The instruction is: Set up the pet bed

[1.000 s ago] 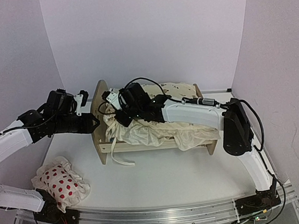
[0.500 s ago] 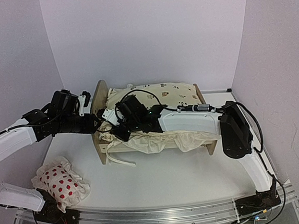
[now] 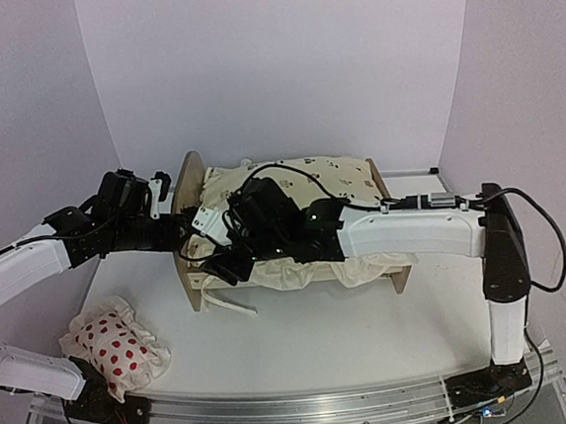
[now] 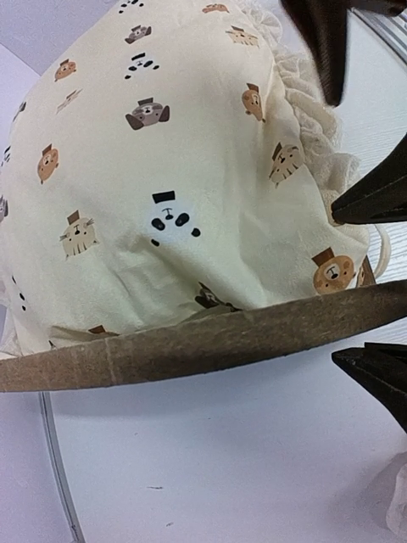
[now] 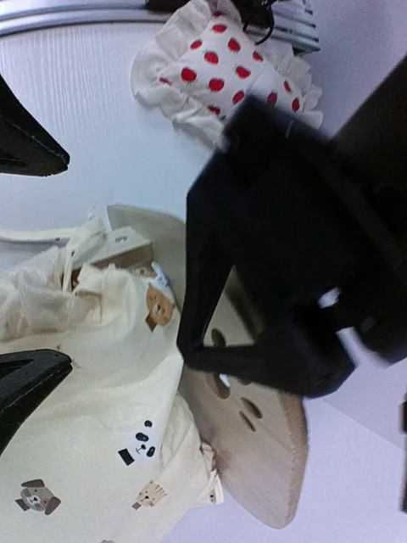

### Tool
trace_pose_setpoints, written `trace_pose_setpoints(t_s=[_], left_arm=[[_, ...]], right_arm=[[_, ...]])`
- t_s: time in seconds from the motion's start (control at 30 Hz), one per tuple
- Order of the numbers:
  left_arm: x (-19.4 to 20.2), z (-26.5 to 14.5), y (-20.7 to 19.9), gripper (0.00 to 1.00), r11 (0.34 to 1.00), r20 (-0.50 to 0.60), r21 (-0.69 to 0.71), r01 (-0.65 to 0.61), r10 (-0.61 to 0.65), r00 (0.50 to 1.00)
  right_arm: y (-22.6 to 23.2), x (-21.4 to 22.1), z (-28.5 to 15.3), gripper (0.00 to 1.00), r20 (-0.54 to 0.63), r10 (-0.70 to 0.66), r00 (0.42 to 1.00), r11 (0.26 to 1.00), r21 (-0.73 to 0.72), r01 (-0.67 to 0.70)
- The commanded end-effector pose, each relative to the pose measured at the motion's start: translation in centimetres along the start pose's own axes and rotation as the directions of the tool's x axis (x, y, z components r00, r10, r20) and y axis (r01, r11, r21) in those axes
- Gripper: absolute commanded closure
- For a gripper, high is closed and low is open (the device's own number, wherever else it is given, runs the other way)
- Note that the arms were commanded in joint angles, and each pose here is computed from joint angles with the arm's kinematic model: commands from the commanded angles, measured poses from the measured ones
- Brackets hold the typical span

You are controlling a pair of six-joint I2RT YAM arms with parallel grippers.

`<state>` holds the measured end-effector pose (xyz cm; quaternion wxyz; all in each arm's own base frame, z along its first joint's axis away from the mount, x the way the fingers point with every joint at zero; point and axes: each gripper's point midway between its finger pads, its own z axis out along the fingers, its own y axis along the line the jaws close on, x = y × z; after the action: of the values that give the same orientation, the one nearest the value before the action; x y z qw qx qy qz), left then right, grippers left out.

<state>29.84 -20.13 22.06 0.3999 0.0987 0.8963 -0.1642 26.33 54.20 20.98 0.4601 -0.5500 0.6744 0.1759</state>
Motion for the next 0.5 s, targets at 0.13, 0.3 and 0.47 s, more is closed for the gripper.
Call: trace_pose_setpoints(t_s=[0.13,0.3,0.47], left_arm=[[-0.7,-2.2,0.7,0.48,1.0,0.061,-0.021,0.01,-0.009,0.998],[-0.8,-4.2,1.8,0.45,0.998,0.096,-0.059,0.023,-0.017,0.995],[-0.1,-5.9,2.9,0.29,0.996,0.119,-0.087,0.033,-0.022,0.993]], right_arm=[[6.2,-2.0,-2.5,0.39,0.125,0.169,0.978,0.985,-0.048,-0.164],[7.6,1.0,2.3,0.53,0.091,0.472,0.877,0.882,-0.058,-0.468],[7.2,3.4,6.4,0.59,0.08,0.541,0.837,0.837,0.042,-0.545]])
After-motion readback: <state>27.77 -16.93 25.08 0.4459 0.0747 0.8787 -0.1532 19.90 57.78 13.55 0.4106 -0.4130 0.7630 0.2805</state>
